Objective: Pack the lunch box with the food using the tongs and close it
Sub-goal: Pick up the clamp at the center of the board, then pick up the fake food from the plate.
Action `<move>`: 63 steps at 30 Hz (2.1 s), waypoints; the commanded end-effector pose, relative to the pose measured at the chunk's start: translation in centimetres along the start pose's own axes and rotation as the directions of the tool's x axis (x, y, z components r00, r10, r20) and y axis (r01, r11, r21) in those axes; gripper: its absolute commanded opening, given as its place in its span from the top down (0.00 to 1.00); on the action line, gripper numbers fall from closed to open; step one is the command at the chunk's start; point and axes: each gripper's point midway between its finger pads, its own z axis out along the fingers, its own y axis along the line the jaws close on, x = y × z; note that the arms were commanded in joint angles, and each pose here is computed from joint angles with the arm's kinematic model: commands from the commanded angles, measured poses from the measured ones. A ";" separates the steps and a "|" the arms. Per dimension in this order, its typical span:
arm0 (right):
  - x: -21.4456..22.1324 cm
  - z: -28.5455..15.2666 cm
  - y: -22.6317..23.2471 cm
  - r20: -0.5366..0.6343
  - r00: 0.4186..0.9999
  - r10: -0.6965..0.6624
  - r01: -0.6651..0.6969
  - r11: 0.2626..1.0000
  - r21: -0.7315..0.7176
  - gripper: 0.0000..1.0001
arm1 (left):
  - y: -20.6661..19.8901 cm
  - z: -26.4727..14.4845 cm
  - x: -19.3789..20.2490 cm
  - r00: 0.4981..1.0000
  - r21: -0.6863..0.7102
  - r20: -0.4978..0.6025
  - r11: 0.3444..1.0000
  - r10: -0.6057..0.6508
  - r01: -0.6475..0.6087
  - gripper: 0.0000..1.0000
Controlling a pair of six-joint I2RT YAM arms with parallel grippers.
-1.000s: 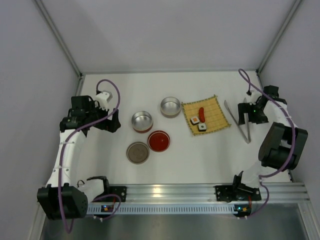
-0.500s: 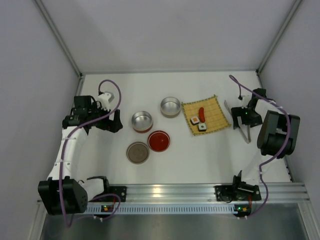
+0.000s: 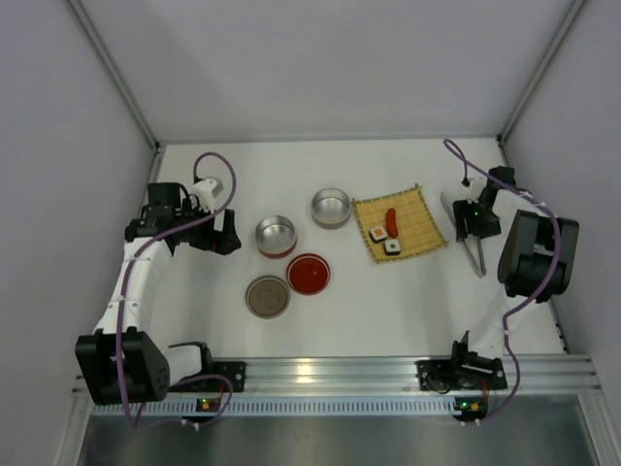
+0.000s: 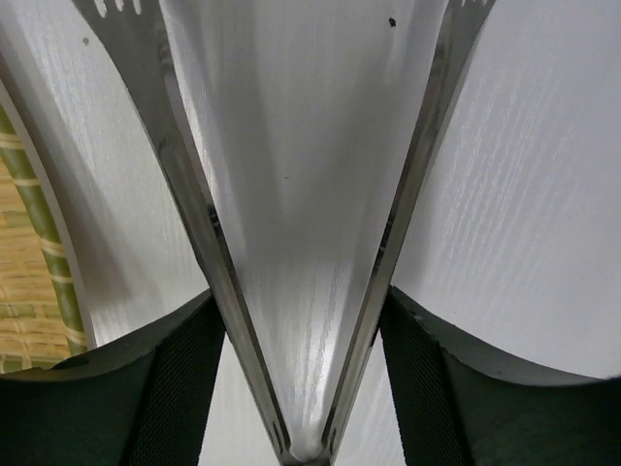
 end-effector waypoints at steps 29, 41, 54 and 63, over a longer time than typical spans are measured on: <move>-4.2 -12.1 1.6 0.193 0.981 -0.030 0.060 0.987 -0.148 0.53 | -0.2 -0.6 -3.4 0.995 0.016 0.103 1.000 0.005 -0.007 0.02; -5.3 -21.1 4.0 0.363 0.926 -0.101 0.172 0.971 -0.167 0.56 | -1.2 -0.9 -3.9 0.993 0.061 0.114 0.998 -0.007 0.000 0.02; -3.4 -23.3 9.9 0.402 0.905 -0.138 0.293 0.888 -0.355 0.55 | -3.3 -1.8 -4.0 0.992 0.156 0.125 0.988 -0.004 -0.016 0.02; -2.6 -21.1 13.0 0.343 0.928 -0.144 0.257 0.914 -0.312 0.55 | -2.3 -2.6 -4.7 0.983 0.061 0.178 0.998 -0.037 0.027 0.02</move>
